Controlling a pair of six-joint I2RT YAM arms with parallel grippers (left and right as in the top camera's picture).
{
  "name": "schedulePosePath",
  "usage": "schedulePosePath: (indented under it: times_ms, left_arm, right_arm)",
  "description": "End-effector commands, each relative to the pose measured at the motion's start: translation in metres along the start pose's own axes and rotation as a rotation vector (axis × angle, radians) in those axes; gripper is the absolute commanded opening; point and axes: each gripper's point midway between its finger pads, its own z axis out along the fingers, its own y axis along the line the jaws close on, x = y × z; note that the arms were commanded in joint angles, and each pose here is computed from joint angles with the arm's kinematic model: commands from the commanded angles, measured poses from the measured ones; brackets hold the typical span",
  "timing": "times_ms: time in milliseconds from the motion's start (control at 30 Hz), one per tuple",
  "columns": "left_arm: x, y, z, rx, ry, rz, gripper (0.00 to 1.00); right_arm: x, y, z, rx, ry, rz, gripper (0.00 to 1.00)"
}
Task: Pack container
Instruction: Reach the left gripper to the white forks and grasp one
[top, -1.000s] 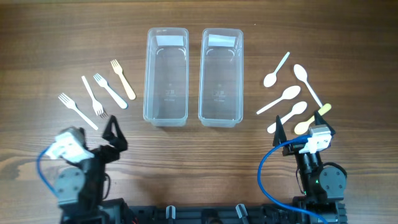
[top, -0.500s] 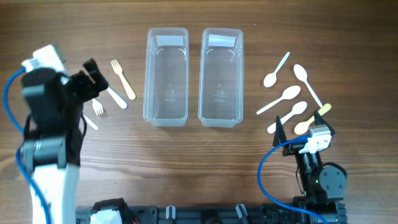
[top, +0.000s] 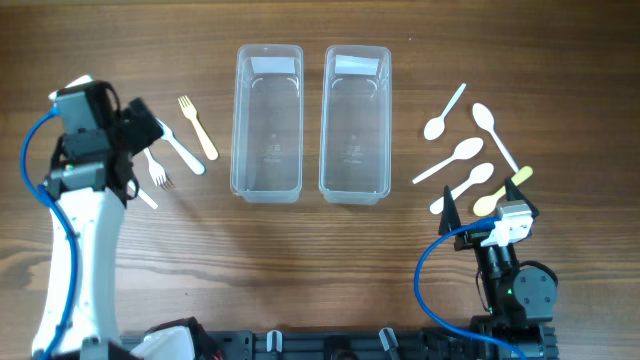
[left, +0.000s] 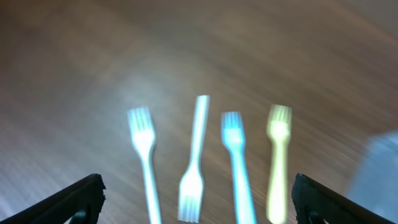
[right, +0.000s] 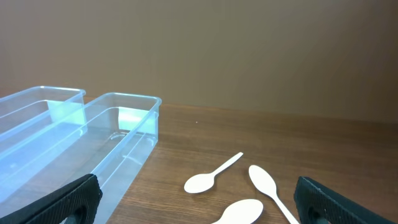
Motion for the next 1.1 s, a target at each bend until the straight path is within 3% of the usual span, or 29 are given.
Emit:
schedulePosePath:
  times_ms: [0,200,433,533,867,900,933,1000,1067]
  left_arm:
    - [0.010,0.035,0.039,-0.122,0.072,-0.185,0.89]
    - [0.049,0.051,0.093,-0.187,0.217,-0.243,0.67]
    - [0.079,0.068,0.115,-0.258,0.314,-0.300,0.59]
    - [0.082,0.072,0.117,-0.266,0.325,-0.305,0.50]
    - [0.111,0.074,0.142,-0.288,0.404,-0.285,0.52]
    - [0.112,0.074,0.144,-0.289,0.407,-0.284,0.46]
    - [0.115,0.075,0.146,-0.290,0.411,-0.283,0.29]
    - [0.116,0.075,0.146,-0.293,0.415,-0.282,0.08]
    - [0.118,0.076,0.145,-0.296,0.424,-0.280,0.04]
  right_arm:
    - [-0.002,0.000,0.000,-0.001,-0.008,-0.006,1.00]
    - [-0.002,0.000,0.000,-0.001,-0.008,-0.006,1.00]
    - [-0.002,0.000,0.000,-0.002,-0.008,-0.006,1.00]
    - [-0.002,0.000,0.000,-0.001,-0.008,-0.006,1.00]
    - [-0.002,0.000,0.000,-0.001,-0.008,-0.006,1.00]
    - [-0.002,0.000,0.000,-0.001,-0.008,-0.006,1.00]
    - [-0.002,0.000,0.000,-0.001,-0.008,-0.006,1.00]
    - [-0.002,0.000,0.000,-0.001,-0.008,-0.006,1.00]
    - [-0.002,0.000,0.000,-0.001,-0.008,-0.006,1.00]
